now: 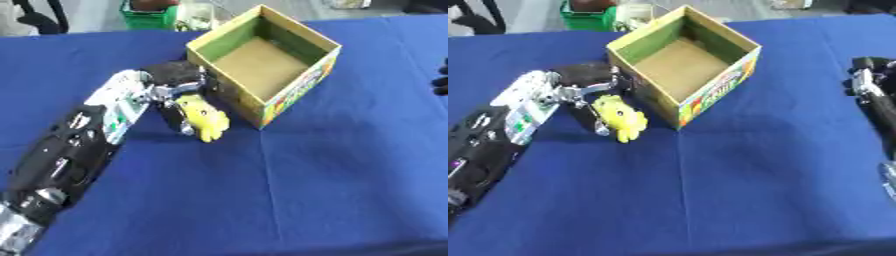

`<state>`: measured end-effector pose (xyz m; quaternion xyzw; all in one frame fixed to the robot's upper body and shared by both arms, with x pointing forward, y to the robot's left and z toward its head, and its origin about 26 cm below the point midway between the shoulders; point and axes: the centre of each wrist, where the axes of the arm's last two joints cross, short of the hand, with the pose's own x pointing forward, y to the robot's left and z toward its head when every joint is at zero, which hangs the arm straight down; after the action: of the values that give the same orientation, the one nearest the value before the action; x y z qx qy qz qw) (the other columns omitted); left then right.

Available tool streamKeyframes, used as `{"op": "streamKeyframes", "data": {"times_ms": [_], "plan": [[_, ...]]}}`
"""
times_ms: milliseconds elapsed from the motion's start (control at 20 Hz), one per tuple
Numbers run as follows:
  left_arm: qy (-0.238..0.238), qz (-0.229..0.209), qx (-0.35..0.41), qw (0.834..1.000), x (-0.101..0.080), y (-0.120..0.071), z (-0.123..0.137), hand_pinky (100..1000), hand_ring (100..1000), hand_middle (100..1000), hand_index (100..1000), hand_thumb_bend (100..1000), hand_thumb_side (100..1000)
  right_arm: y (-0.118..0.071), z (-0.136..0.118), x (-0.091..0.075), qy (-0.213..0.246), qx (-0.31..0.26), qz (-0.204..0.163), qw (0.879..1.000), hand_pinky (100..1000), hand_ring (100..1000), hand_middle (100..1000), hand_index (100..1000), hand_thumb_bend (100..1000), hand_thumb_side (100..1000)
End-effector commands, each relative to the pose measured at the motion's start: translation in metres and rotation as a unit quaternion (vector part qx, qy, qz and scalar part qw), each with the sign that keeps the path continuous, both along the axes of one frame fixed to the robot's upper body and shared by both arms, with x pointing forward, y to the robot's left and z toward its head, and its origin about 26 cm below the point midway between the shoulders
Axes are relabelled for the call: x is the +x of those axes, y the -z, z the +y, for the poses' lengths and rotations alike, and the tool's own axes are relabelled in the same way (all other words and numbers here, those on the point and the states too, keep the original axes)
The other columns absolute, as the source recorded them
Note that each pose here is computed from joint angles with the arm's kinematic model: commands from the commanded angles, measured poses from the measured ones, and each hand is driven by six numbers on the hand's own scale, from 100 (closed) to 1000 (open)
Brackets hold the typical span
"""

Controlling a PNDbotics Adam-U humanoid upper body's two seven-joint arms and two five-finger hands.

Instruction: Pick up objects on the table and place them in the box.

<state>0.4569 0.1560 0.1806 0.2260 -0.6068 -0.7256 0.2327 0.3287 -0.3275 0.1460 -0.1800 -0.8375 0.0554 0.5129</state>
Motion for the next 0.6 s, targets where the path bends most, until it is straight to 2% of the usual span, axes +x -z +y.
{"op": "streamKeyframes", "data": {"times_ms": [50, 250, 600], "plan": [[-0.007, -0.01, 0.005, 1.0, 0.0031, -0.0038, 0.0026, 681, 644, 614, 696, 655, 100, -0.0102, -0.0013, 0.0012, -0.004, -0.006, -0.013, 1.0, 610, 606, 598, 698, 100, 569], [-0.013, -0.007, 0.014, 1.0, 0.0051, -0.0008, 0.0061, 641, 587, 561, 654, 612, 100, -0.0095, -0.0015, 0.0012, -0.003, -0.005, -0.012, 1.0, 610, 606, 598, 698, 100, 570], [-0.032, -0.012, 0.023, 0.999, 0.0055, -0.0007, 0.0092, 359, 293, 299, 412, 437, 100, -0.0091, -0.0021, 0.0011, -0.002, -0.005, -0.012, 1.0, 610, 606, 598, 698, 100, 569]]}}
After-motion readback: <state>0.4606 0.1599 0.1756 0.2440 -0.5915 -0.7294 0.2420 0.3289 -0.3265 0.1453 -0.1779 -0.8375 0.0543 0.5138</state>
